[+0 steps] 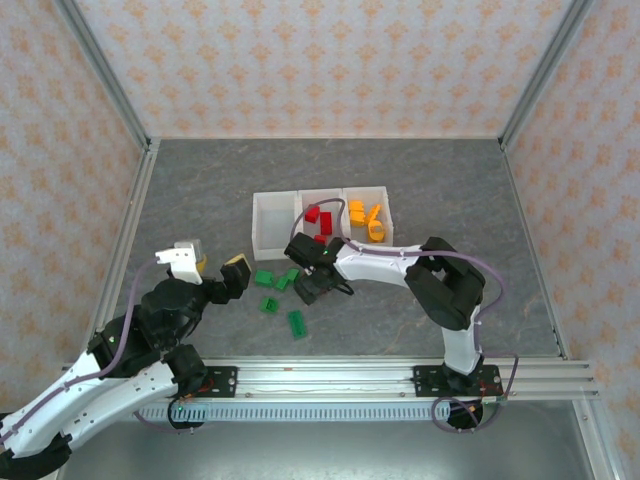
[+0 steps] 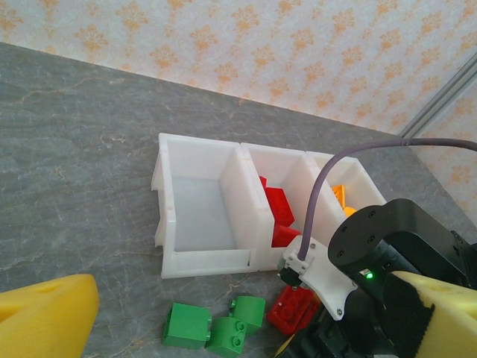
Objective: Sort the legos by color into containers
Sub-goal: Pick up the lego from the center of the table, then place the lego in the container.
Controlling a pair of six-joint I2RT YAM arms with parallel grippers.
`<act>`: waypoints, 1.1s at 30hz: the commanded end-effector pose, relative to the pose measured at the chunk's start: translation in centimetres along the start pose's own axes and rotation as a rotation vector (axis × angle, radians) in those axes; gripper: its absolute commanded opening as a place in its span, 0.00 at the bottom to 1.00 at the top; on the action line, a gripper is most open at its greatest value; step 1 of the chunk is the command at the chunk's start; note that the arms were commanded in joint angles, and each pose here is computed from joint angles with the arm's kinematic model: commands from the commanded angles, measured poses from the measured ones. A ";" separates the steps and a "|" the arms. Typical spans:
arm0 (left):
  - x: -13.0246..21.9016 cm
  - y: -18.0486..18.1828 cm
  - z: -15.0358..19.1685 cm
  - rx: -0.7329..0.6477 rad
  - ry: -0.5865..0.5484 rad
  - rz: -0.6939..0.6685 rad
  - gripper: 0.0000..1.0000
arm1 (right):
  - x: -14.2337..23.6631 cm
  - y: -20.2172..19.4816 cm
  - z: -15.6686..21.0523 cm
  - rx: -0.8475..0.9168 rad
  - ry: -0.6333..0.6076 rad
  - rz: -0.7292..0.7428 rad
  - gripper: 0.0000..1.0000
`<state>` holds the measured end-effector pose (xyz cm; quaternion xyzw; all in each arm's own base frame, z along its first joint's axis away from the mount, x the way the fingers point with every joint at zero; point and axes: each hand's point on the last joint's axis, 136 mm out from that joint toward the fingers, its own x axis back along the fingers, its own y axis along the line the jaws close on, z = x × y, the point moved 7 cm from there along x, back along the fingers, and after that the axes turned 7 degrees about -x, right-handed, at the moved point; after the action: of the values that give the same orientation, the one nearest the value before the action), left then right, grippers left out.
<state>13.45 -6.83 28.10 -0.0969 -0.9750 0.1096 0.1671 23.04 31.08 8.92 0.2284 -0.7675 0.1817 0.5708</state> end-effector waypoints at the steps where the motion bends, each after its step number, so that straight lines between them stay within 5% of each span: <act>1: -0.3 -0.1 0.2 -0.024 -0.001 -0.002 0.99 | -0.7 -0.6 0.5 0.007 0.029 0.059 0.76; 10: -0.5 -0.2 0.3 -0.030 0.007 -0.012 0.99 | 1.4 -1.1 0.5 -0.031 0.000 0.058 0.49; 22: -0.2 0.1 0.1 -0.014 -0.009 -0.016 0.99 | 11.4 -3.6 -5.9 -0.126 -0.313 0.028 0.45; 33: -0.6 0.0 0.4 -0.026 0.012 -0.034 0.99 | 8.1 -7.6 -13.0 -0.259 -0.367 0.032 0.41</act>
<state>13.66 -7.02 27.92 -0.0938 -0.9750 0.1045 0.1721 34.12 29.50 21.27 0.1751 -0.8752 0.0452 0.4486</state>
